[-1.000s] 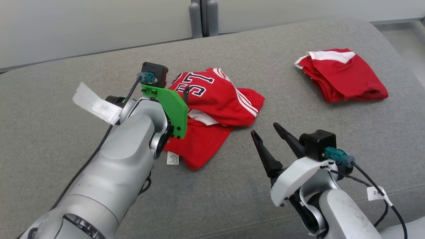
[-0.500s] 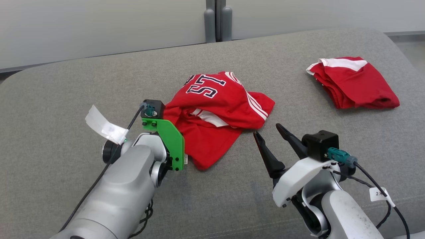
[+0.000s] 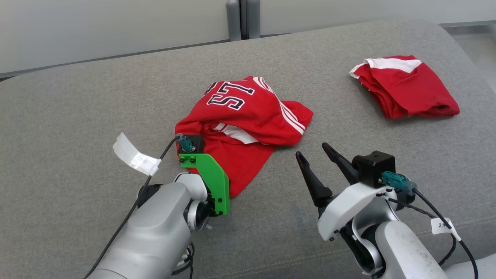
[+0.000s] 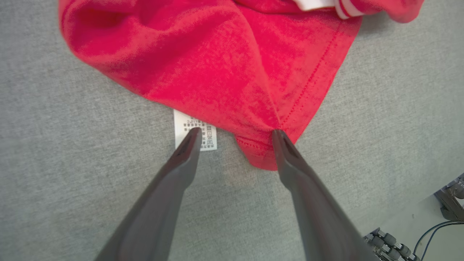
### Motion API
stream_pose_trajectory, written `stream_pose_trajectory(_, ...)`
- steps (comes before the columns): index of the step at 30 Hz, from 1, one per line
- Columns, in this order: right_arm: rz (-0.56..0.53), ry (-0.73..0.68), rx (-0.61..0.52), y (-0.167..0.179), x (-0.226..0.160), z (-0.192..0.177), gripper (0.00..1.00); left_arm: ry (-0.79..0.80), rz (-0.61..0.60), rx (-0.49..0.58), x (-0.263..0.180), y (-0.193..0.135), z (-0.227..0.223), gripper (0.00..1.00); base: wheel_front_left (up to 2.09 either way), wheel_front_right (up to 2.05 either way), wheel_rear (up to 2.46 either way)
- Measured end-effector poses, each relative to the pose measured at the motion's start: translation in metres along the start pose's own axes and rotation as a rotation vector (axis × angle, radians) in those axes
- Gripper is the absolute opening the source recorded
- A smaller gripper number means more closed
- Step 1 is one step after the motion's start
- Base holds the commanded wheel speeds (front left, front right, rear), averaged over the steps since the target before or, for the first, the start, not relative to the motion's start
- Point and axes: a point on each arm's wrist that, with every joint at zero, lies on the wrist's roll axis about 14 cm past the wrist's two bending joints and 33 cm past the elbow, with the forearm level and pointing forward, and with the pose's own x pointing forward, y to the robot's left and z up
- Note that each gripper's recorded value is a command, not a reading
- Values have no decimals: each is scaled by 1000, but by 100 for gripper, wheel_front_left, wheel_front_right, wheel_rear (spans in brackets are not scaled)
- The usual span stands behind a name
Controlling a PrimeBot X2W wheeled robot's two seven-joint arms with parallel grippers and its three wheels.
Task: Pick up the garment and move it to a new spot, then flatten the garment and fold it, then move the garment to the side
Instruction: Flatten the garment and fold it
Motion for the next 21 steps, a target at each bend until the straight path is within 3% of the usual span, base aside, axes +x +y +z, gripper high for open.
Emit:
stream_pose_trajectory(11,-22,6,0,-7,-3,-3,100,22,-39,-39,8,-14,-6,98,0,0,0)
stream_pose_trajectory(12,-25,7,-1,-8,-4,-3,100,20,-40,-33,9,-15,-6,28,0,0,0)
stream_pose_trajectory(13,-27,7,-1,-9,-4,-3,100,6,-39,-26,9,-16,-4,0,0,0,0)
stream_pose_trajectory(21,-27,0,-10,-8,-6,0,100,-105,66,73,2,8,23,0,0,0,0)
